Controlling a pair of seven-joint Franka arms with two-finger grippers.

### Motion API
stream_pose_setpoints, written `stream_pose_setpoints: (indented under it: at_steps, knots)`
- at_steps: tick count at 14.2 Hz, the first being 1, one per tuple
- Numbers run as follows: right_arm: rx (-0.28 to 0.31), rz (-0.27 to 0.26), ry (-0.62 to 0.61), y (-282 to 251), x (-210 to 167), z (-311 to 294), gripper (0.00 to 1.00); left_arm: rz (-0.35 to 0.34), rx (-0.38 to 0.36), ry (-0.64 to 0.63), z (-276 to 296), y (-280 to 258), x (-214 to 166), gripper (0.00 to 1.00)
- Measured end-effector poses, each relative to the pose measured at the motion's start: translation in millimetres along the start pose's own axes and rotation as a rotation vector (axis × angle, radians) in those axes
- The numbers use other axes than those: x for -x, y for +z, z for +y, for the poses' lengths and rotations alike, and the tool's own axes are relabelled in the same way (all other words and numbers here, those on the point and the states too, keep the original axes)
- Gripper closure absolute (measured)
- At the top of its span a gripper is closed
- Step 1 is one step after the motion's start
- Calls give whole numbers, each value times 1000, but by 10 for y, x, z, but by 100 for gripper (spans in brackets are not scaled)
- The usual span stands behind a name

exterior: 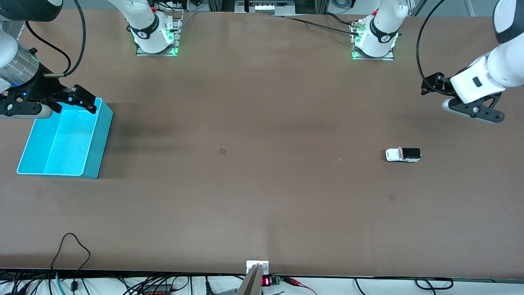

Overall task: Wind and store white jeep toy
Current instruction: 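Move the left gripper down over the white toy jeep, then close the left gripper on the jeep's black roof, pressing it down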

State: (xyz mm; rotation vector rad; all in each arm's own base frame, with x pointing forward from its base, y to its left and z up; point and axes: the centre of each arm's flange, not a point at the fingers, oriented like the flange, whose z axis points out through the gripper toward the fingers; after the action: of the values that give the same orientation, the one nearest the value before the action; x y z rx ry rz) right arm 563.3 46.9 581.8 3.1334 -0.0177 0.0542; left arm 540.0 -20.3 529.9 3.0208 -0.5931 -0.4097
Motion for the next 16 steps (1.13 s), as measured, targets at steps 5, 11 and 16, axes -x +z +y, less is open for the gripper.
stream_pose_setpoints:
  at_steps: [5, 11, 16]
  knots:
    - [0, 0, 0, 0, 0, -2, 0, 27, -66, 305, -395, 536, -315, 0]
    - [0, 0, -1, 0, 1, -6, 0, 48, -163, 683, -922, 1419, -452, 0]
    - [0, 0, -1, 0, 1, -8, 0, 63, -204, 972, -1151, 2160, -770, 0]
